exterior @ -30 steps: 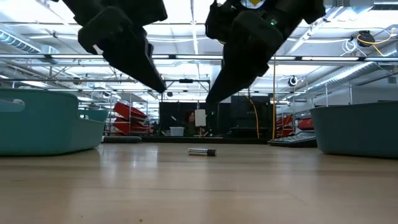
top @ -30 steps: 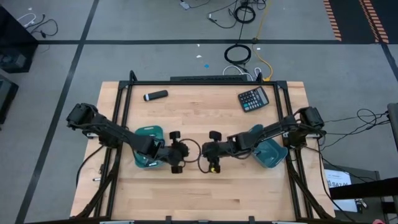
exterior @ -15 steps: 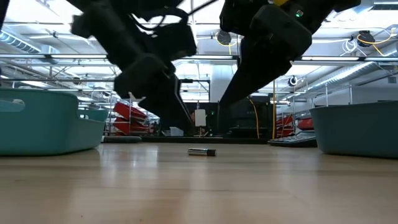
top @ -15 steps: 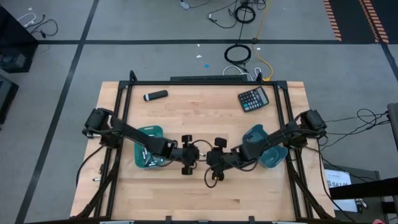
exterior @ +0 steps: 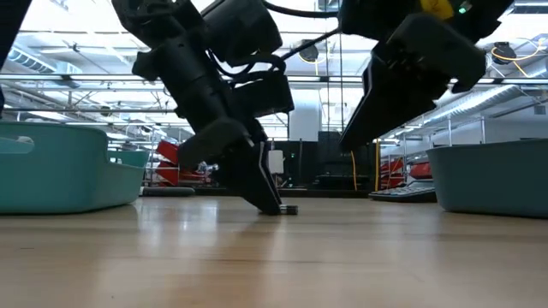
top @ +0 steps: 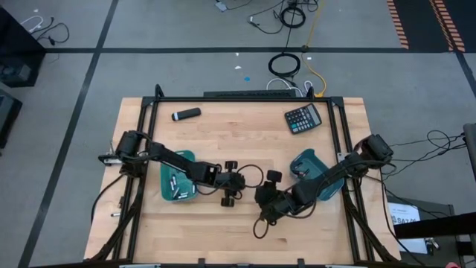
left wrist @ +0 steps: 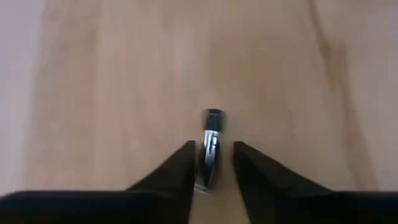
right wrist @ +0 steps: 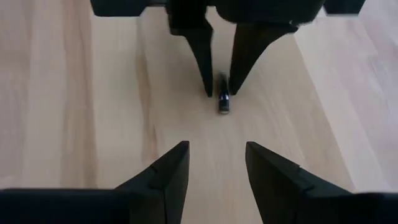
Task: Sort batteries
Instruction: Put the silver battery into the light blue bin
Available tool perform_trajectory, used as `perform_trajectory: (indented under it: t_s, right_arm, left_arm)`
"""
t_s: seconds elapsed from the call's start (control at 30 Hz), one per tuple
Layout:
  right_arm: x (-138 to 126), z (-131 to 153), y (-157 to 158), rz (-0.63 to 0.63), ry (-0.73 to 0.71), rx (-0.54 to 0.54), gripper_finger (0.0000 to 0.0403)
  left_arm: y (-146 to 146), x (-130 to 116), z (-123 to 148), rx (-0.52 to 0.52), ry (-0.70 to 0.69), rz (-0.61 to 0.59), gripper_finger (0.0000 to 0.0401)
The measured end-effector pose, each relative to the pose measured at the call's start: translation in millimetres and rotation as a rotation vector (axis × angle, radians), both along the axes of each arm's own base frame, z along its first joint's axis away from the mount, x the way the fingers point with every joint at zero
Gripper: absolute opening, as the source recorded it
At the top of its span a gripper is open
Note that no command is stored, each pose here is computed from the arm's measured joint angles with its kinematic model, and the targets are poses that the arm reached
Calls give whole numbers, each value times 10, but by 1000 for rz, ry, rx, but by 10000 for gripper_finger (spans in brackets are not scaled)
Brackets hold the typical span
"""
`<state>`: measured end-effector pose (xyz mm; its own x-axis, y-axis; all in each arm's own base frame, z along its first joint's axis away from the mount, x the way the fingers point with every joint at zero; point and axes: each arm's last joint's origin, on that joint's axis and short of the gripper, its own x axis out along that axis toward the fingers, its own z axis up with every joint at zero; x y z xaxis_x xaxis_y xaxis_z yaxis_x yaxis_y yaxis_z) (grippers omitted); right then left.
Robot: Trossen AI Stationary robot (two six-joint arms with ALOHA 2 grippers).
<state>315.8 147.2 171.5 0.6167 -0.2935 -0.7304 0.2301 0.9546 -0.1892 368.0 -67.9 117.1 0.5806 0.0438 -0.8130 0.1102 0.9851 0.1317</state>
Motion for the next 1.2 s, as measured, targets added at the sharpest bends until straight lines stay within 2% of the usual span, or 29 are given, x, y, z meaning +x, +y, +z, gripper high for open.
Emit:
perform_trajectory:
  t_s: [0.13,0.2,0.3,0.4,0.53,0.67,0.8,0.93,1.03,1.1,1.2]
  right_arm:
    - [-11,5,43,3,-14,9,148]
    - [-12,6,49,-3,-19,16,148]
    - [-23,6,69,1,-20,14,148]
    - [-48,6,92,7,-11,12,148]
    - [-117,34,102,-19,2,-5,148]
    - [-163,57,125,-34,-4,-19,148]
    - [-168,61,144,-34,-14,-17,148]
    - [-164,64,143,-43,-24,-18,148]
    - [-165,67,155,-40,-30,-16,148]
    - [-172,66,164,-37,-28,-18,148]
    - [-186,65,186,-27,-26,-20,148]
  left_arm:
    - [3,13,-74,-27,19,-17,40]
    - [4,15,-77,-23,17,-15,21]
    - [-46,-12,7,5,1,-11,21]
    - [-74,-130,141,40,42,-2,21]
    - [-83,-331,531,59,44,67,21]
    - [-119,-613,890,12,61,134,21]
    - [-124,-920,1156,-106,123,236,21]
    - [-140,-1192,1250,-127,225,342,20]
    - [-154,-1368,1232,-92,346,426,20]
    - [-136,-1497,1193,-18,422,503,29]
    - [-91,-1670,1095,95,509,597,80]
